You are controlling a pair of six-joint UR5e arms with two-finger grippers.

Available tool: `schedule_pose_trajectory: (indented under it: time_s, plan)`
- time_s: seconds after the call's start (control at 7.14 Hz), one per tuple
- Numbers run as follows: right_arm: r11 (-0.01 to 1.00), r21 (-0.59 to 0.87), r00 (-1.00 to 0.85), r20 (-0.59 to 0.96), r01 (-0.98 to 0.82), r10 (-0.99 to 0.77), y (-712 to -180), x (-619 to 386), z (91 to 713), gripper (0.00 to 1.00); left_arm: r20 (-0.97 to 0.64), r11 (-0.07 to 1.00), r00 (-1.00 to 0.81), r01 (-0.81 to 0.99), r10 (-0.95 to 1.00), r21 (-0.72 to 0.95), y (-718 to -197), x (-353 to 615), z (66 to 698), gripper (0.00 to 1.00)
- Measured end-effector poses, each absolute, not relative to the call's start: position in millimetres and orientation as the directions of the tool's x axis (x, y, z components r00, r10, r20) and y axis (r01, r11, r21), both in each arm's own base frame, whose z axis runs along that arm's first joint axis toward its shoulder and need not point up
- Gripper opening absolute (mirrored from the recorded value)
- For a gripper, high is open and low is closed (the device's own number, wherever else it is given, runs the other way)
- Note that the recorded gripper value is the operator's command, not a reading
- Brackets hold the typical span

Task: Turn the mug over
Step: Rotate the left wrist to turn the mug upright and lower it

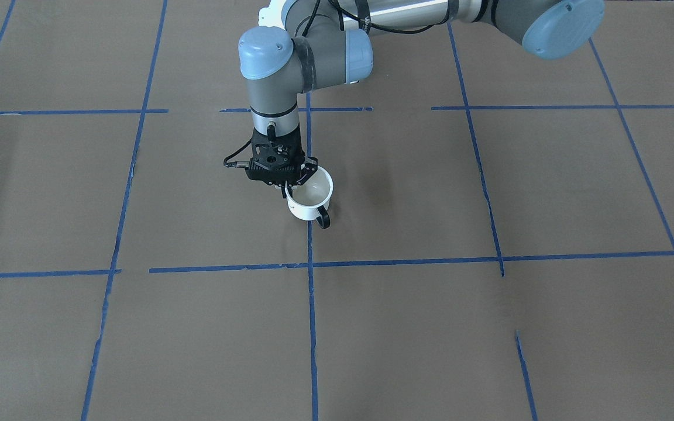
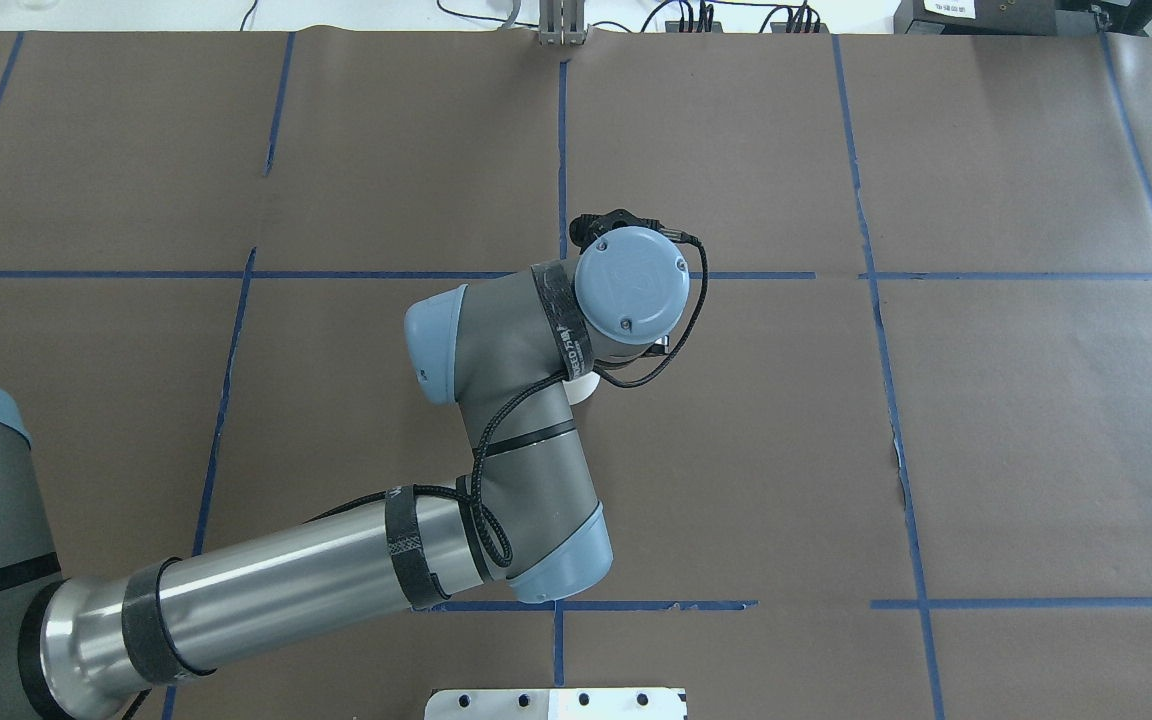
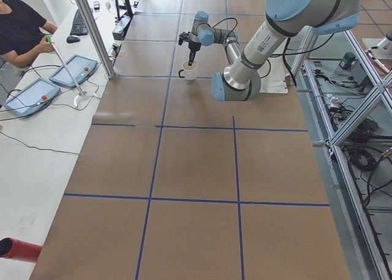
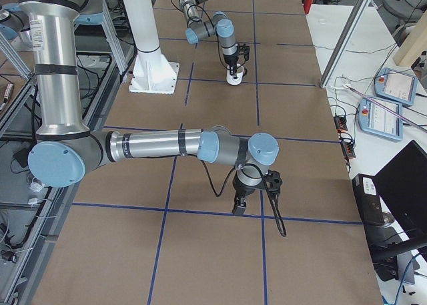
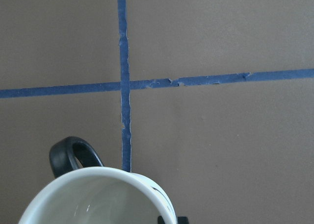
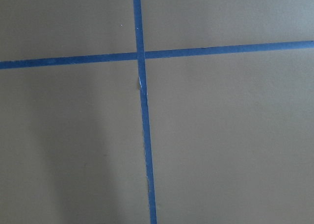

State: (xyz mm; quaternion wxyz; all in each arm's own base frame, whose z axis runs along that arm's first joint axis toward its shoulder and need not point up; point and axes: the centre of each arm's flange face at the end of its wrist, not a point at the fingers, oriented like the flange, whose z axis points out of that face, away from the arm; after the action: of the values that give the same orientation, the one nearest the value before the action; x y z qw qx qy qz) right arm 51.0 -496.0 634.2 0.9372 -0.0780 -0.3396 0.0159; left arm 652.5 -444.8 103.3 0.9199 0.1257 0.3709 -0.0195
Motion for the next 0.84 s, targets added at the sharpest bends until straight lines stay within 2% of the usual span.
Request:
schedule_pose_trajectory:
  time_s: [0.14, 0.28, 0.42, 0.84]
  plan:
    - [0.987, -0.157, 0.769, 0.634, 0.023, 0.083, -496.0, 51.0, 634.2, 1.00, -0.688, 0.968, 0.724, 0.128, 0.058, 0.217, -444.3, 652.4, 103.5, 0.25]
    - [0.987, -0.157, 0.769, 0.634, 0.023, 0.083, -496.0, 51.0, 634.1, 1.00, -0.688, 0.968, 0.724, 0.128, 0.059, 0.218, -444.2, 652.2, 103.5, 0.36]
    - [0.987, -0.157, 0.769, 0.634, 0.023, 0.083, -496.0, 51.0, 634.1, 1.00, -0.688, 0.968, 0.723, 0.128, 0.059, 0.218, -444.0, 652.0, 103.4, 0.99]
    - [0.987, -0.157, 0.769, 0.634, 0.023, 0.083, -496.0, 51.0, 634.2, 1.00, -0.690, 0.967, 0.721, 0.129, 0.060, 0.218, -443.5, 651.0, 102.2, 1.00]
